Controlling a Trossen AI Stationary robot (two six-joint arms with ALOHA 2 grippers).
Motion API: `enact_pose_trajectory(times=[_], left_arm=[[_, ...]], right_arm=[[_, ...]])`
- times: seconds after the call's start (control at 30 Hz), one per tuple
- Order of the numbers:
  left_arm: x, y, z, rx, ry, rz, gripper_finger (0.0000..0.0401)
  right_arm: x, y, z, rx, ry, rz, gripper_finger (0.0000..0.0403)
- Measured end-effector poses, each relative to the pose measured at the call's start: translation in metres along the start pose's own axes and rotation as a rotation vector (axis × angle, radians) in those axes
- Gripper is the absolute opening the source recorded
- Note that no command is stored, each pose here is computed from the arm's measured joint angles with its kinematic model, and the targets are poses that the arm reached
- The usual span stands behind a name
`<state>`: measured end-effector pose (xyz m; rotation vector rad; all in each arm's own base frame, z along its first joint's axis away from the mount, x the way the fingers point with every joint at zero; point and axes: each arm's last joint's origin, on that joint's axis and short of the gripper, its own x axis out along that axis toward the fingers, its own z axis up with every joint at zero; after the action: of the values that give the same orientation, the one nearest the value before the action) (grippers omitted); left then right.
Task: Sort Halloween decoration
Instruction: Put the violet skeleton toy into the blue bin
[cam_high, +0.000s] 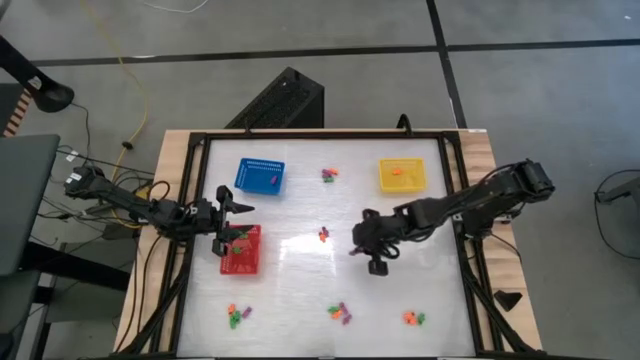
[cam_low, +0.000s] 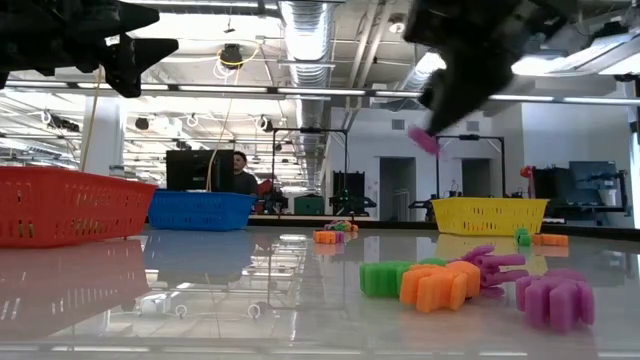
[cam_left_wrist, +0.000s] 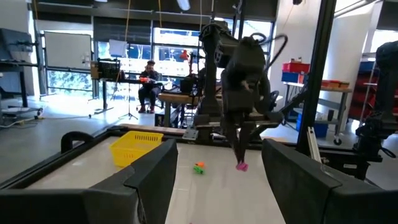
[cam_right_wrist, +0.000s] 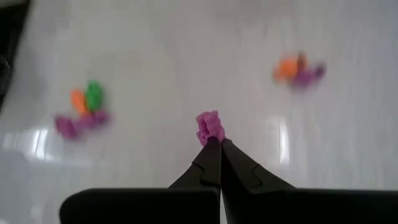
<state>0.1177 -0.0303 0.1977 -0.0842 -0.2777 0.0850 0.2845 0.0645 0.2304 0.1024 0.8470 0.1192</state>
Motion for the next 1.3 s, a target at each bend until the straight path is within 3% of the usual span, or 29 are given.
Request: enact_pose_trajectory(times=[0.17,0.37,0.6,0.9,1.13,1.3], left_arm=[[0.0,0.0,0.0,-0.013,0.0,0.0,0.0226],[0.0,0.0,0.0,0.001,0.004,0.0,0.0226],[0.0,0.0,-0.001,0.017,0.011,0.0,0.0226],[0.0,0.002,-0.005,0.038,0.052,0.085,0.0226],[0.0,0.004,-0.007,0.055,0.074,0.129,0.0226],[0.0,0.004,-0.009,0.084,0.089,0.131,0.0226]], right_arm=[[0.0,-0.004,0.01,-0.052,-0.092,0.0,0.0022],[-0.001,-0.009,0.014,-0.099,-0.14,-0.102,0.0022],[-0.003,-0.02,0.028,-0.151,-0.258,-0.13,0.0022],[-0.002,-0.049,0.044,-0.163,-0.535,-0.208,0.0022],[0.053,-0.093,0.054,-0.155,-0.691,-0.225,0.0022],[0.086,-0.137,0.087,-0.142,-0.76,-0.245,0.0023]])
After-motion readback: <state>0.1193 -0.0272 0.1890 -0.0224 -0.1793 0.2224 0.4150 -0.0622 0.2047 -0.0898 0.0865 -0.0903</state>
